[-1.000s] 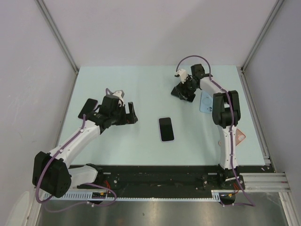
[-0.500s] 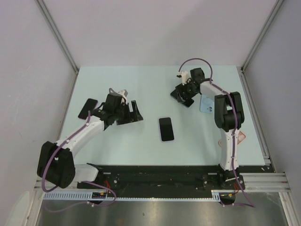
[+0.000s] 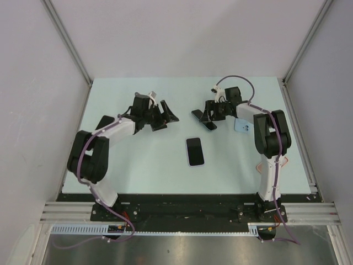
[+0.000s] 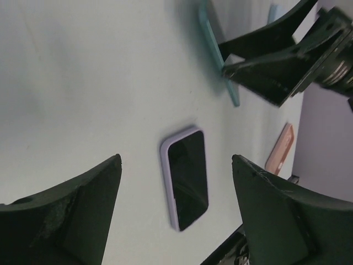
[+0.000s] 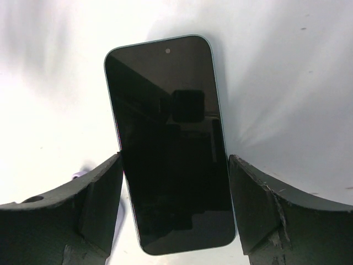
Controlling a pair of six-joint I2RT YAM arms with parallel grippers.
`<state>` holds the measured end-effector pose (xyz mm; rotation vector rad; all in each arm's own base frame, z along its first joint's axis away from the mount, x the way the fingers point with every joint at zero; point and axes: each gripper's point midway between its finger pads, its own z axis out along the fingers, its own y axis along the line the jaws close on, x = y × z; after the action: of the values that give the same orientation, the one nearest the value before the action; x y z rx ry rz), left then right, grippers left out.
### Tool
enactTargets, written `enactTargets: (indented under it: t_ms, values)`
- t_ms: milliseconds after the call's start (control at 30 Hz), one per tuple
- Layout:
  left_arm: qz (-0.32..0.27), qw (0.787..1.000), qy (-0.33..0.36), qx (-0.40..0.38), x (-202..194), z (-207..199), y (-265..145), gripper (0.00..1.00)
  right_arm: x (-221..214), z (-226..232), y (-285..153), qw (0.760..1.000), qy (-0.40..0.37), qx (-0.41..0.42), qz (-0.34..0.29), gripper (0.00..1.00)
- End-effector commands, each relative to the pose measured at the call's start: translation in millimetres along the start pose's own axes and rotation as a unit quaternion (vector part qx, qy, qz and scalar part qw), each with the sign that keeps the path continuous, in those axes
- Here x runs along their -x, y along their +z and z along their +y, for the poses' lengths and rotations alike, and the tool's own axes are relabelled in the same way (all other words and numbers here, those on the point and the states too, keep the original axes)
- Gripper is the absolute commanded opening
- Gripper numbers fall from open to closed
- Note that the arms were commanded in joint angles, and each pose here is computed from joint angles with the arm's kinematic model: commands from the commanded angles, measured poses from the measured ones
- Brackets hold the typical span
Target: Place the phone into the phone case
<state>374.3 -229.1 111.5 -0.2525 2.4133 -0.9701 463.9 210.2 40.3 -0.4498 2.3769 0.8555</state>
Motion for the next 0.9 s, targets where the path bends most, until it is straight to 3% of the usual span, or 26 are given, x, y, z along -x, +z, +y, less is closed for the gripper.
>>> enactTargets:
  t_ms: [0, 433, 633, 733, 767, 867]
  values:
    - [-0.033, 0.995, -0.009, -0.094, 40.2, -45.3, 21.3, 0.86, -24.0, 40.8, 3.5, 0.997, 0.043, 0.061, 0.031, 0.45]
    - [0.007, 0.992, -0.051, -0.114, 36.3, -44.3, 89.4, 0.77, -23.5, 82.7, 11.5, 0.993, 0.050, 0.104, 0.019, 0.43]
    - [0.032, 0.992, -0.070, -0.096, 20.1, -27.3, 100.2, 0.63, -25.1, 93.5, 12.7, 0.994, 0.047, 0.101, 0.016, 0.45]
    - [0.035, 0.992, -0.069, -0.098, 16.4, -25.6, 101.3, 0.42, -26.6, 100.4, 11.2, 0.994, 0.042, 0.102, 0.016, 0.47]
    - [0.037, 0.992, -0.068, -0.100, 16.2, -26.5, 100.6, 0.31, -27.8, 101.0, 11.1, 0.994, 0.041, 0.099, 0.017, 0.50]
    - [0.036, 0.991, -0.057, -0.111, 18.2, -33.5, 95.7, 0.14, -28.8, 99.9, 5.7, 0.996, 0.040, 0.080, 0.020, 0.60]
